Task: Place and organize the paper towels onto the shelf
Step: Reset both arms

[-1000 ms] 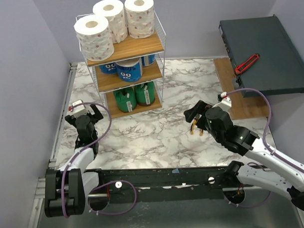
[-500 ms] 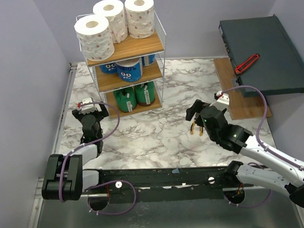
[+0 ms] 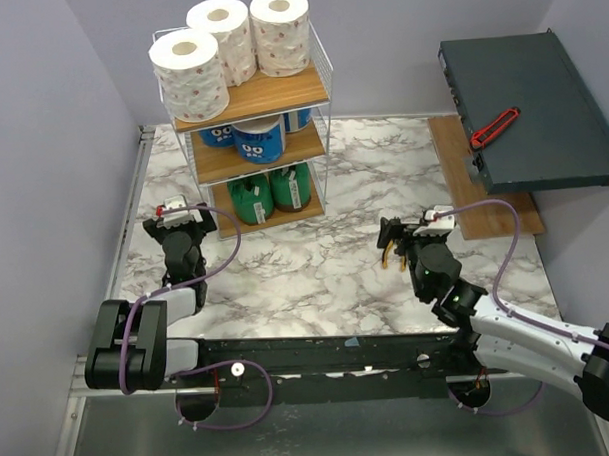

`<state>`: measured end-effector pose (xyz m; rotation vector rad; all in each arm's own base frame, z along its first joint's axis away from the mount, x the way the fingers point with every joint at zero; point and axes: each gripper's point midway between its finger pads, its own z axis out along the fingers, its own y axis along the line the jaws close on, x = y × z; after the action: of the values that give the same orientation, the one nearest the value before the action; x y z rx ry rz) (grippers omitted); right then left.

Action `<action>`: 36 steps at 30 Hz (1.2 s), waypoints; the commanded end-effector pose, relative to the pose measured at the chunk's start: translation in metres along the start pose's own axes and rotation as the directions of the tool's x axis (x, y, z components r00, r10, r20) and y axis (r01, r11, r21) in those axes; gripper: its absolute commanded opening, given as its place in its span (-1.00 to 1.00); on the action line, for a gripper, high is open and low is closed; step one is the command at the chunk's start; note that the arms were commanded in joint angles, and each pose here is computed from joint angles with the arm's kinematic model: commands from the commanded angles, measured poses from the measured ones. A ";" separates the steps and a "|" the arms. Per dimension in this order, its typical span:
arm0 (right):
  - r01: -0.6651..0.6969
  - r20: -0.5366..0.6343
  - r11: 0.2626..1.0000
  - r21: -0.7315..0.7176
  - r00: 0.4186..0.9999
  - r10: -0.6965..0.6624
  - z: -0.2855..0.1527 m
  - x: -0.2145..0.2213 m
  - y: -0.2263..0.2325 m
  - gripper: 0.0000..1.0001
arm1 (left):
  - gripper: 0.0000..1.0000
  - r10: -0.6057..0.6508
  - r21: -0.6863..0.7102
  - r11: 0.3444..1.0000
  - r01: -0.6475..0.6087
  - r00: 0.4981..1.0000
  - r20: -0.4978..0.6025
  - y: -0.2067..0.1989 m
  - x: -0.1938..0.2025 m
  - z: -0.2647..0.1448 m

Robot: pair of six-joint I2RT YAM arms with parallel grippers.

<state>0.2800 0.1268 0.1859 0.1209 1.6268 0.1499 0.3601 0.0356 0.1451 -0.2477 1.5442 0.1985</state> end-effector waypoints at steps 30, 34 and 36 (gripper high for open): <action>0.120 0.031 0.968 0.219 0.991 -0.130 0.117 0.020 -0.094 1.00 | 0.97 -0.035 0.090 0.996 0.026 0.995 0.091 -0.010 -0.012 -0.009; 0.127 -0.028 0.970 0.209 0.992 -0.124 0.117 0.030 -0.093 1.00 | 0.97 -0.032 0.089 0.996 0.024 0.996 0.083 -0.011 -0.012 -0.007; 0.108 -0.020 0.965 0.237 0.994 -0.107 0.116 0.028 -0.097 1.00 | 0.97 -0.028 0.089 0.996 0.021 0.997 0.072 -0.011 -0.011 -0.005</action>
<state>0.3924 0.0422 0.1318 0.1668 1.6513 -0.1354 0.3534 0.0279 0.1516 -0.2056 1.4810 0.1401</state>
